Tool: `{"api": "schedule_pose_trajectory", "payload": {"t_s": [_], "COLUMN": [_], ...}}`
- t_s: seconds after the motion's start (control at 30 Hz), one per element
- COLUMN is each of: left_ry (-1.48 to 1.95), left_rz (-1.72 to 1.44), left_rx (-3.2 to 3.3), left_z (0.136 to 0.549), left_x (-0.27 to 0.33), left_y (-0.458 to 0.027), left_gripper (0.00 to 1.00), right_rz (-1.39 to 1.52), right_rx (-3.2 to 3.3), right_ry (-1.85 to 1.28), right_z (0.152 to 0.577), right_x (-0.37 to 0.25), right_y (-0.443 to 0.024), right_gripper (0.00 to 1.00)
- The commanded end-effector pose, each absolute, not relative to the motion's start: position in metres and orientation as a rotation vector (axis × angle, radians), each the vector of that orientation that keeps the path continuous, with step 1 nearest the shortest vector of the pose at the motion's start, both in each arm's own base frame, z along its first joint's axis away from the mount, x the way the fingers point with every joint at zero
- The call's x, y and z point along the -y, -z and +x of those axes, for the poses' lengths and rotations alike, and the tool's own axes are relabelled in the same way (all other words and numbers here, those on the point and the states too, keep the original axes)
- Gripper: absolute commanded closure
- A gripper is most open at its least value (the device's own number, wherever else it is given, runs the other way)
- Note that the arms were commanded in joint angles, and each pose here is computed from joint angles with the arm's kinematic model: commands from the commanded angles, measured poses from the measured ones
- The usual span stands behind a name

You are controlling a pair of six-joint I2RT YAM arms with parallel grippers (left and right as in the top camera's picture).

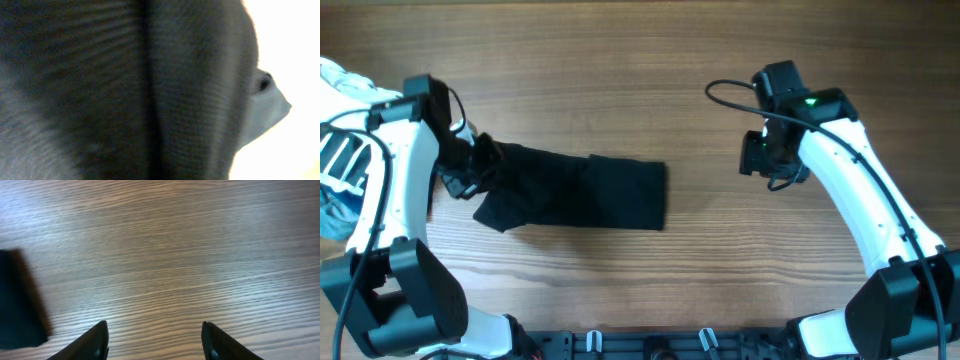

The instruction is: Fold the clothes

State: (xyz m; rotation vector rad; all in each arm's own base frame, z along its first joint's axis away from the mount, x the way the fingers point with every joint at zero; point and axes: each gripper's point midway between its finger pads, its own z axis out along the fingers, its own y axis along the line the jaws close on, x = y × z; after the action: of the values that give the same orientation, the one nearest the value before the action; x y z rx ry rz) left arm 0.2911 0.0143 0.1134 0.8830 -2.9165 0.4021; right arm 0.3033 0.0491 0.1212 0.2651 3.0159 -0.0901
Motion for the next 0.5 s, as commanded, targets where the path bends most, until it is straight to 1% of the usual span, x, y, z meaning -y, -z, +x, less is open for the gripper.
{"api": "schedule_pose_trajectory", "payload": {"t_s": [0.0, 0.07, 0.13, 0.23, 0.37, 0.47], "left_ry": [-0.492, -0.486, -0.431, -0.336, -0.308, -0.327], "left_rz": [0.622, 0.472, 0.403, 0.25, 0.196, 0.152], "left_rx": [3.0, 3.023, 3.038, 3.063, 3.033, 3.051], "left_z": [0.305, 0.304, 0.3, 0.292, 0.281, 0.281], "left_x": [0.041, 0.076, 0.102, 0.143, 0.175, 0.189], "left_y": [-0.135, -0.133, -0.129, -0.116, -0.102, -0.1], "left_gripper": [0.96, 0.96, 0.96, 0.92, 0.93, 0.93], "right_rz": [0.256, 0.254, 0.244, 0.192, 0.178, 0.178], "right_rx": [-3.008, -3.013, -3.018, -3.04, -3.049, -3.053], "right_ry": [0.127, 0.129, 0.129, 0.092, 0.085, 0.086], "right_z": [0.307, 0.306, 0.305, 0.302, 0.3, 0.299], "right_x": [-0.035, -0.034, -0.034, -0.039, -0.04, -0.04], "right_y": [-0.124, -0.124, -0.124, -0.123, -0.123, -0.122], "right_gripper": [0.4, 0.4, 0.4, 0.4, 0.4, 0.4]}}
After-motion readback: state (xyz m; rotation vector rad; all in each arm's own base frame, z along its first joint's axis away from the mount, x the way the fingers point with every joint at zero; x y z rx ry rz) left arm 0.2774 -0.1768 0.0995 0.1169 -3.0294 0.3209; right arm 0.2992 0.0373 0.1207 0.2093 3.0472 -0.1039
